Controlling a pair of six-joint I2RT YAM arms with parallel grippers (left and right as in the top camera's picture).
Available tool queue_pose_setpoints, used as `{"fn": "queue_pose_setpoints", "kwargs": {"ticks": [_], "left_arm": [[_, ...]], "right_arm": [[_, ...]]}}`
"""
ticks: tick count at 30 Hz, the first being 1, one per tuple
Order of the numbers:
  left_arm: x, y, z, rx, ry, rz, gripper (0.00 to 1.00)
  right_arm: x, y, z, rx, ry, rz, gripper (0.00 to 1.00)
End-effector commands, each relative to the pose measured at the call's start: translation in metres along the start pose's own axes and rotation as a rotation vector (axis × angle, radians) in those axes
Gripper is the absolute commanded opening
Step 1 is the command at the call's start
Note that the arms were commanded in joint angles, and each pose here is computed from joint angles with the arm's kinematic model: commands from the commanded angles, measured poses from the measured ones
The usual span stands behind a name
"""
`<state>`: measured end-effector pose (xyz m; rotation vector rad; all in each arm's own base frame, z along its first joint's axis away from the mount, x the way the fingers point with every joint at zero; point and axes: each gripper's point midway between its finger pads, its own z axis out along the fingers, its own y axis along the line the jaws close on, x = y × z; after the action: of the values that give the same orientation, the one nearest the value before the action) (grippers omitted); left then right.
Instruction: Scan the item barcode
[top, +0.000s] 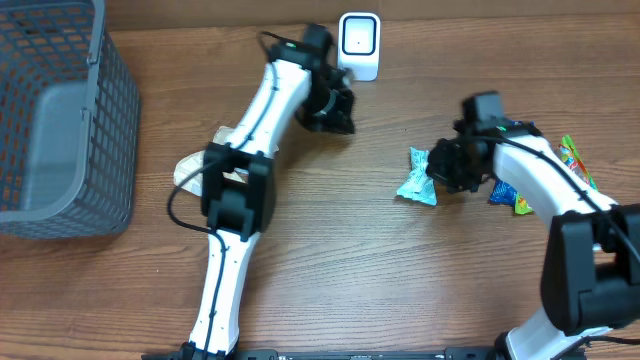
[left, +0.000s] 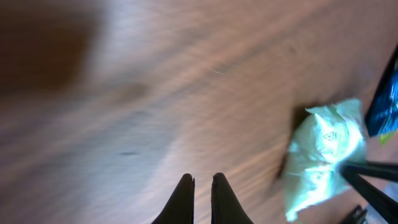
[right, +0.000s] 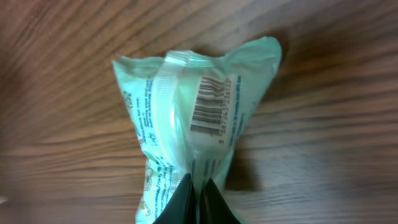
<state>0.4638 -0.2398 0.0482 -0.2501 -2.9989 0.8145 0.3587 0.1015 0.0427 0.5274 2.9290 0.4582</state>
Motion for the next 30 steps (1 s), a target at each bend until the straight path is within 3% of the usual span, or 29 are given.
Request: {"fn": "queue_pose_setpoints", "kwargs": {"ticks": [1, 6, 16, 25, 28, 30], "left_arm": [[-0.005, 0.01, -0.005, -0.007, -0.013, 0.025, 0.04], [-0.01, 0.022, -0.006, -0.064, -0.035, 0.025, 0.04], [-0.015, 0.029, -0.007, -0.105, -0.059, 0.033, 0.04], [-0.017, 0.028, -0.007, -0.103, -0.066, 0.037, 0.04], [-0.017, 0.028, -0.007, -0.103, -0.066, 0.037, 0.04], [-0.017, 0.028, -0.007, -0.103, -0.065, 0.037, 0.04]], "right_arm": [[-0.034, 0.008, -0.034, 0.327, -0.256, -0.185, 0.04], [-0.028, 0.044, -0.068, 0.593, -0.495, -0.384, 0.04], [0.022, 0.079, -0.05, 0.886, -0.588, -0.741, 0.04], [0.077, 0.138, -0.033, 0.848, -0.721, -0.973, 0.04], [0.086, 0.146, -0.032, 0.813, -0.735, -0.974, 0.43], [0.088, 0.147, -0.035, 0.749, -0.74, -0.876, 0.6]]}}
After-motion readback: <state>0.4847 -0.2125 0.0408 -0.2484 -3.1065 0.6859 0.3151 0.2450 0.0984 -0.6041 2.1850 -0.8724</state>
